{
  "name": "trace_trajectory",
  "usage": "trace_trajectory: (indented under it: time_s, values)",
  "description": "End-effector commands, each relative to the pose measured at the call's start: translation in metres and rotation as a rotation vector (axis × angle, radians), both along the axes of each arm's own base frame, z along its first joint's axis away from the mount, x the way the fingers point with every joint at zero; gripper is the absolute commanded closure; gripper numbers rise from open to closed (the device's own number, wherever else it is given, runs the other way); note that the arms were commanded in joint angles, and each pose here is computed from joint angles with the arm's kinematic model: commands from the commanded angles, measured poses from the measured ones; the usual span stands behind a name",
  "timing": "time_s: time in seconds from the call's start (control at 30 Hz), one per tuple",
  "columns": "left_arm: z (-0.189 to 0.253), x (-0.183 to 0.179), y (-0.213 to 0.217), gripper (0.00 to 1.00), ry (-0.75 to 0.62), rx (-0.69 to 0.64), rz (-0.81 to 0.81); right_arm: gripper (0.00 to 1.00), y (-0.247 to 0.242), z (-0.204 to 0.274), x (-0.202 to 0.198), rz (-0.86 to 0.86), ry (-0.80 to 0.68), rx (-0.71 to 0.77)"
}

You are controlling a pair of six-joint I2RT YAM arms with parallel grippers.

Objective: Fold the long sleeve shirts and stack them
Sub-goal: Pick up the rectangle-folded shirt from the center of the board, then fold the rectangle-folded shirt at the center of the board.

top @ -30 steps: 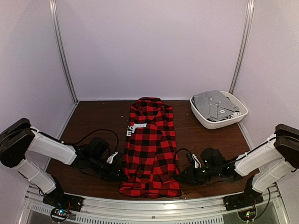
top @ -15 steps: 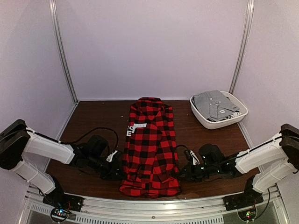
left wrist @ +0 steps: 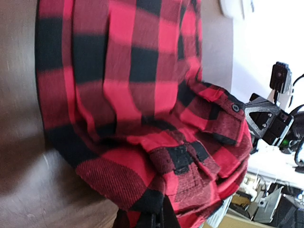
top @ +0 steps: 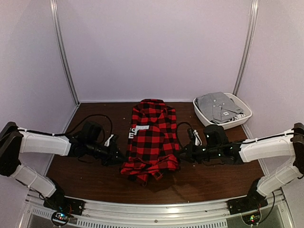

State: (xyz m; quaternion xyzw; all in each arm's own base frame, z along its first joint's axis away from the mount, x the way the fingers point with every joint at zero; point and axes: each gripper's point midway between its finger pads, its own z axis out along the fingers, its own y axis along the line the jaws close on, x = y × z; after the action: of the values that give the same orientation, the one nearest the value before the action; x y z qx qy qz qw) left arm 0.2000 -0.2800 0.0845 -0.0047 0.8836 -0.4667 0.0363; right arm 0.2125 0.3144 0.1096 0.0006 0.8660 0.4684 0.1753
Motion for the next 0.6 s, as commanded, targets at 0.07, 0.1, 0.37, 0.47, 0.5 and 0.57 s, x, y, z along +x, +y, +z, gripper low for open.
trace_trajectory:
  time_s: [0.07,0.1,0.37,0.47,0.5,0.57]
  values:
    - [0.034,0.07,-0.009,1.0,-0.113,-0.062,0.075,1.0,-0.007,0.028,0.075,-0.125,-0.139,0.0]
    - [0.034,0.082,-0.01,1.0,-0.122,-0.065,0.09,1.0,-0.007,0.025,0.086,-0.142,-0.143,-0.003]
    - [0.015,0.15,-0.02,1.0,-0.12,-0.081,0.193,1.0,-0.004,0.015,0.153,-0.217,-0.159,0.013]
    - [0.008,0.161,-0.022,1.0,-0.113,-0.063,0.212,1.0,-0.003,0.007,0.164,-0.227,-0.149,0.003]
    - [0.007,0.164,-0.022,1.0,-0.114,-0.06,0.216,1.0,-0.004,0.004,0.167,-0.235,-0.144,-0.002]
    - [0.003,0.166,-0.021,1.0,-0.109,-0.047,0.226,1.0,-0.007,0.0,0.17,-0.248,-0.137,-0.006]
